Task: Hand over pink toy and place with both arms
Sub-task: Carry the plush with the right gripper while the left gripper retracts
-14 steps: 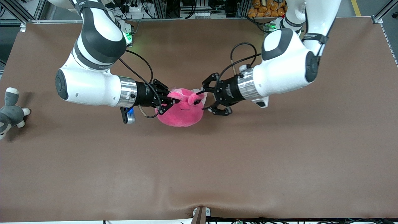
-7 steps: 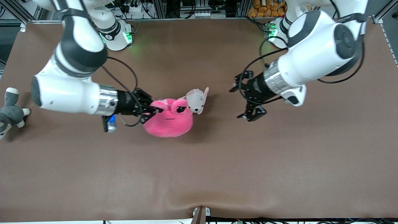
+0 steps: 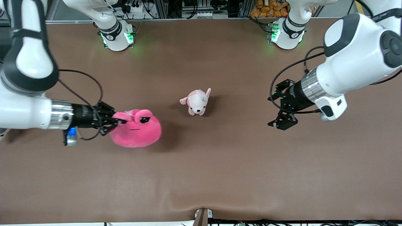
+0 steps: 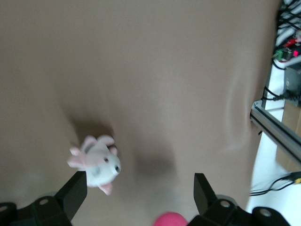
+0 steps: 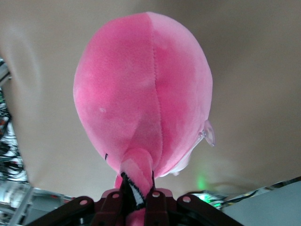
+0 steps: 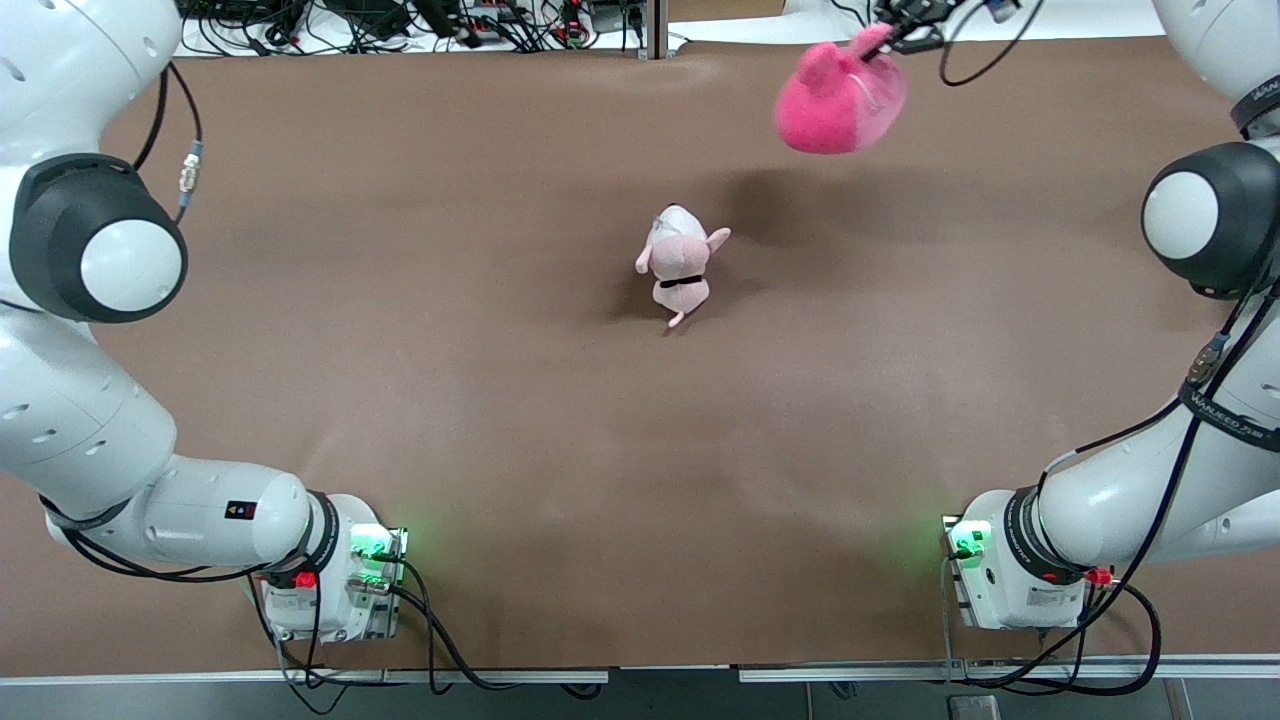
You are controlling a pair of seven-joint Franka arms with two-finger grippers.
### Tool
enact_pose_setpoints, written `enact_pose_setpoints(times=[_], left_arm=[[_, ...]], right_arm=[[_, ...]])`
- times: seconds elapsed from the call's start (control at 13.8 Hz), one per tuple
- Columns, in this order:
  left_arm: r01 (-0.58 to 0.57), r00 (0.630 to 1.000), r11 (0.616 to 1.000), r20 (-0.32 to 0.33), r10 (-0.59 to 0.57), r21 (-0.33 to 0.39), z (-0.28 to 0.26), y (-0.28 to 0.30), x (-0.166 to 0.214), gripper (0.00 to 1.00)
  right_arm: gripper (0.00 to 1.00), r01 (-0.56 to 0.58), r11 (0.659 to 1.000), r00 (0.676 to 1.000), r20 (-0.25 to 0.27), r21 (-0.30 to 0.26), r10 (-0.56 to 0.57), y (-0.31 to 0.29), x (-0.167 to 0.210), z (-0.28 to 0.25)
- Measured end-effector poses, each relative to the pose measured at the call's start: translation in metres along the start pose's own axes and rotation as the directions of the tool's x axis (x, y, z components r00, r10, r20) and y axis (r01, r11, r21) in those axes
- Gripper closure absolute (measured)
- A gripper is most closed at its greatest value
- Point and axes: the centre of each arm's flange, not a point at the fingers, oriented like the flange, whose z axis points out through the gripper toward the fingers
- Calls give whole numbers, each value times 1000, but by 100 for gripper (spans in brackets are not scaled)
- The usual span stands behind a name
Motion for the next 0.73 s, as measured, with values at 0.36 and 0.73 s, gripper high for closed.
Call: enact_pose_setpoints(times=[0.36, 0.73], left_arm=[[-402, 915, 914, -4, 403, 53, -23, -12, 56, 0], [-761, 636, 627, -2, 772, 167, -59, -36, 120, 0]], right_arm=[[87, 82, 992, 997, 19, -98, -80, 47, 87, -14], [87, 89, 985, 994, 72, -145, -80, 100, 152, -24]])
